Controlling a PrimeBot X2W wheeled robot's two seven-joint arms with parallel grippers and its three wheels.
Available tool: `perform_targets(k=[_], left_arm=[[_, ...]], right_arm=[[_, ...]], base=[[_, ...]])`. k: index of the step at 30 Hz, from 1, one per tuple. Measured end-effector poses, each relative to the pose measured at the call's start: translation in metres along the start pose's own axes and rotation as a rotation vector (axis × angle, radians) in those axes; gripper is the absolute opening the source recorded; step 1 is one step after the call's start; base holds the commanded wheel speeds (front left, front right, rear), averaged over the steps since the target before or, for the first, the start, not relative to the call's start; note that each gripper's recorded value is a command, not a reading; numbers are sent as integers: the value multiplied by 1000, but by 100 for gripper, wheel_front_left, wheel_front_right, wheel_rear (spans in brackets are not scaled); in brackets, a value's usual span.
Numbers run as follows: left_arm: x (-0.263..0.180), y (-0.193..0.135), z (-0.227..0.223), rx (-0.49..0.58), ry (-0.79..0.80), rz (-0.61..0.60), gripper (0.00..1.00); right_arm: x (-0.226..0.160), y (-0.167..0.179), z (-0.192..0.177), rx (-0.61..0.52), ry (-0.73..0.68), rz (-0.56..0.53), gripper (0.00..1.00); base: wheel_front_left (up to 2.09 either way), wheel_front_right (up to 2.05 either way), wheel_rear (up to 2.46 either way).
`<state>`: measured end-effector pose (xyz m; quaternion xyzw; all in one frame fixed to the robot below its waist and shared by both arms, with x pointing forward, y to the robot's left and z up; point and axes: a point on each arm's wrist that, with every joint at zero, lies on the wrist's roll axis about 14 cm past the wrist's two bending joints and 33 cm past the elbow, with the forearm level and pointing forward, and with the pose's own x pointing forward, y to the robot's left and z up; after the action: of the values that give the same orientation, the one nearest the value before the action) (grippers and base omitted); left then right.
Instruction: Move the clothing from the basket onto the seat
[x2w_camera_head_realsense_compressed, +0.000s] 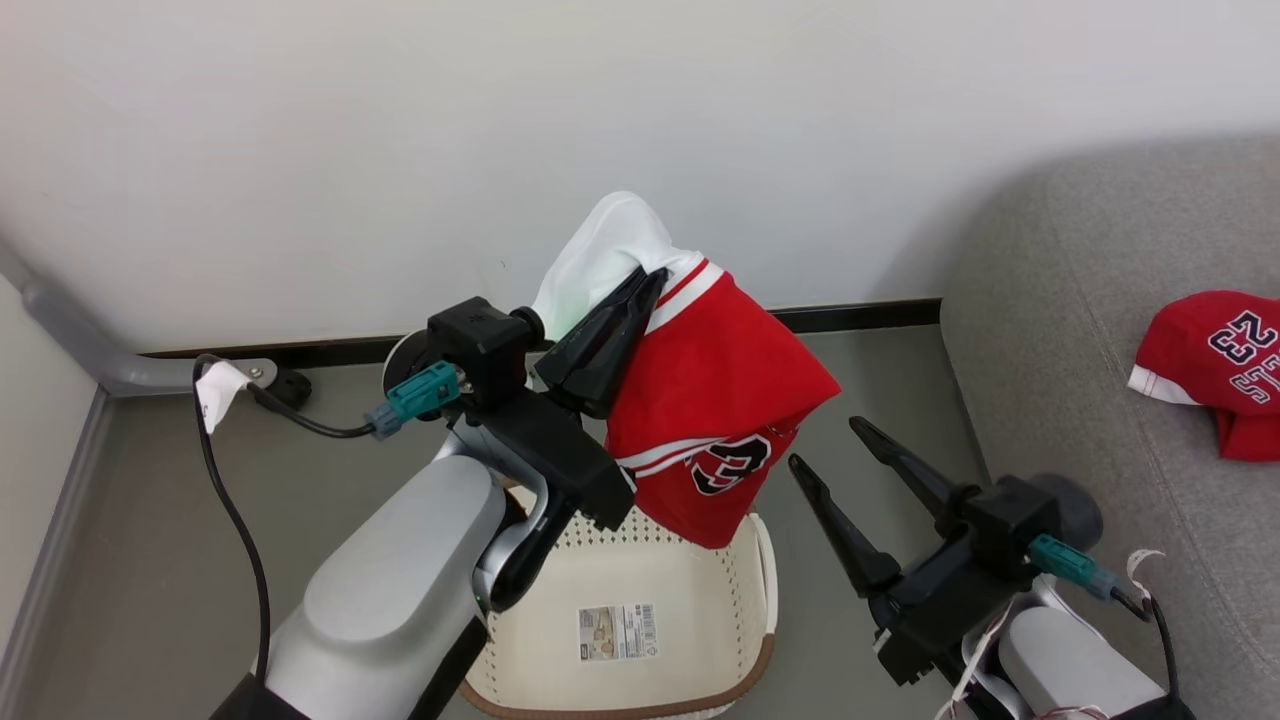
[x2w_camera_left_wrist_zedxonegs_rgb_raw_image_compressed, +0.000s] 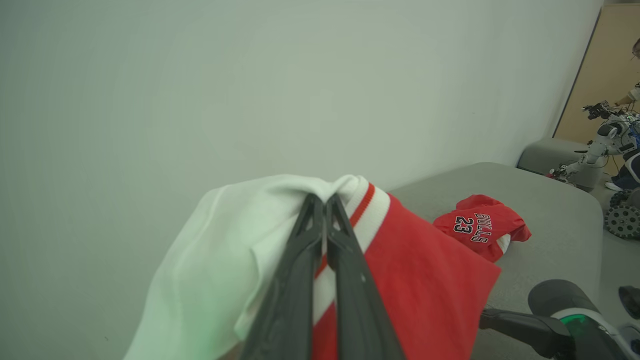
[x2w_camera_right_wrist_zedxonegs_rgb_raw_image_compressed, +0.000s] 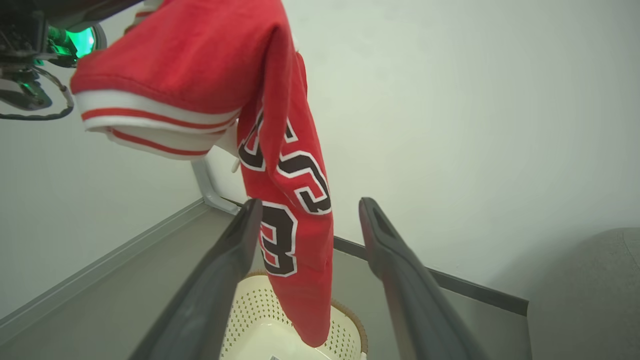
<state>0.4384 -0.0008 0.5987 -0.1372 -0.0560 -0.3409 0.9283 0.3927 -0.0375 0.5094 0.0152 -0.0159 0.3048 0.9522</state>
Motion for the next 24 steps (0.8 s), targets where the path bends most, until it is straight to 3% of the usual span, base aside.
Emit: perform_targets(k=[15, 21, 22, 23, 24], left_arm=[[-14, -15, -4, 12, 11, -17, 0], [-20, -14, -12, 10, 31, -11, 0], [-20, -14, -12, 11, 32, -11, 0], [-21, -14, -12, 12, 33, -11, 0], [-21, -14, -12, 12, 34, -10, 0]], right_arm=[[41, 25, -4, -82, 60, 150, 100], [56, 35, 4, -67, 49, 177, 100], [56, 34, 3, -59, 54, 172, 42], [56, 32, 1, -52, 60, 167, 0], [56, 32, 0, -46, 63, 165, 0]], base=[[0, 0, 0], [0, 0, 0], [0, 0, 0], [0, 0, 0], [0, 0, 0]])
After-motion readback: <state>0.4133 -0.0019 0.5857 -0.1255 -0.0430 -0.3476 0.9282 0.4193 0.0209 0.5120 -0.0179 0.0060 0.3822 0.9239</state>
